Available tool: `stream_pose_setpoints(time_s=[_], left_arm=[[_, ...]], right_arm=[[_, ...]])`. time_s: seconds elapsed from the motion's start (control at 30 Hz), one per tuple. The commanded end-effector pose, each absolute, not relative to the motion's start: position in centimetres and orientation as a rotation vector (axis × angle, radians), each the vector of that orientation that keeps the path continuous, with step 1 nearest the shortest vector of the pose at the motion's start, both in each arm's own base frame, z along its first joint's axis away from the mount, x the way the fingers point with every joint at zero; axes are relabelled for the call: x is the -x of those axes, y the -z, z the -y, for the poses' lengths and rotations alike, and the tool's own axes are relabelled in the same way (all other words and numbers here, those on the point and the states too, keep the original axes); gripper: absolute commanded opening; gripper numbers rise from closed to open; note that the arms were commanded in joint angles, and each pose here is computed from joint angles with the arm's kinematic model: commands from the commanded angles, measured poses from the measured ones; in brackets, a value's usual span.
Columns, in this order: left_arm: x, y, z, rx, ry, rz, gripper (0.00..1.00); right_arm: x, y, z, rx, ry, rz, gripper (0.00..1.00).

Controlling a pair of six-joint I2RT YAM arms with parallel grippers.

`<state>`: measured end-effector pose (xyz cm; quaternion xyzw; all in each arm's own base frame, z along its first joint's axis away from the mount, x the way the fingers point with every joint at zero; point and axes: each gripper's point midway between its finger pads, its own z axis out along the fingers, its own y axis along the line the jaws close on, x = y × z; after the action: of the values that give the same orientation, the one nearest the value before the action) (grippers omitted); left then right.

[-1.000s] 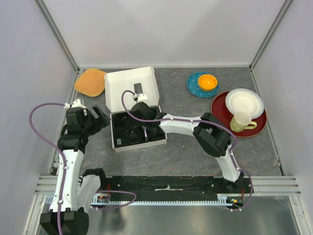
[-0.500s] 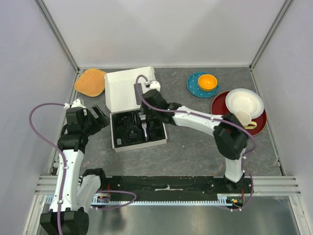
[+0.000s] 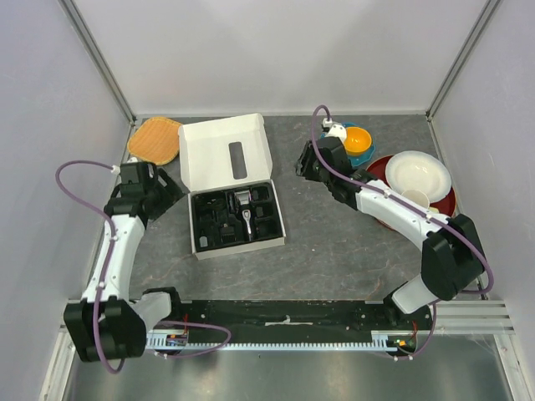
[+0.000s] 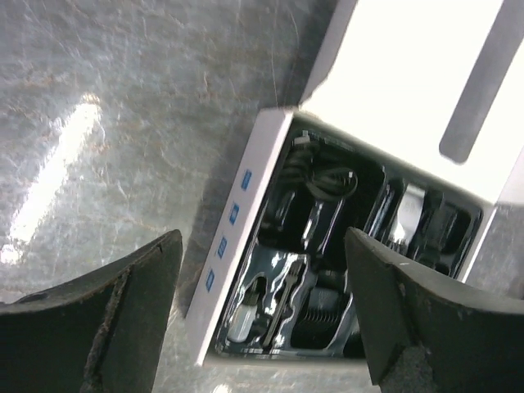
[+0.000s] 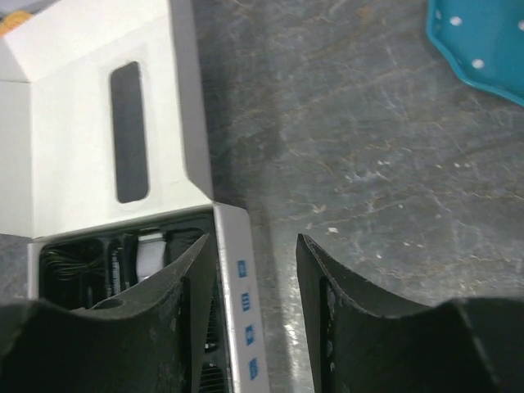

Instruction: Sort the hair-cutting tools

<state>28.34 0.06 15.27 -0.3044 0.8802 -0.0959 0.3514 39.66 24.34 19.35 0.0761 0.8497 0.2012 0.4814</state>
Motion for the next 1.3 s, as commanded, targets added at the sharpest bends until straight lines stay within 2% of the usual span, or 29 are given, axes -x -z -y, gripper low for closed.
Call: stream_pose_setpoints(time_s=[0.0,0.3,0.5,0.87,1.27], left_arm=[[-32.8,-18.6,-2.7,0.956,0.202,-2.099,0.82],[-38.5,-15.9,-6.9,1.094,0.193,-2.074,0.55],[-42.0,-11.5,-7.8,1.214,0.233,-2.093,0.54],[-47.3,-6.1,-5.7,1.136,0.453,-2.207,0.49],[-50.1,-5.0,-1.3,0.965,0.814,-2.218,0.46]], right_arm=[[-39.7,-19.0,-22.2,-0.253,-0.513,-2.087,0.52],[-43.6,-16.4,-22.4,-0.256,-0.554,-2.157,0.50],[-47.4,-12.8,-24.7,-0.191,-0.604,-2.237,0.50],[-52.1,-8.6,-30.1,-0.047,-0.796,-2.260,0.48],[-52.3,-6.8,-34.3,0.059,-1.067,-2.246,0.47]])
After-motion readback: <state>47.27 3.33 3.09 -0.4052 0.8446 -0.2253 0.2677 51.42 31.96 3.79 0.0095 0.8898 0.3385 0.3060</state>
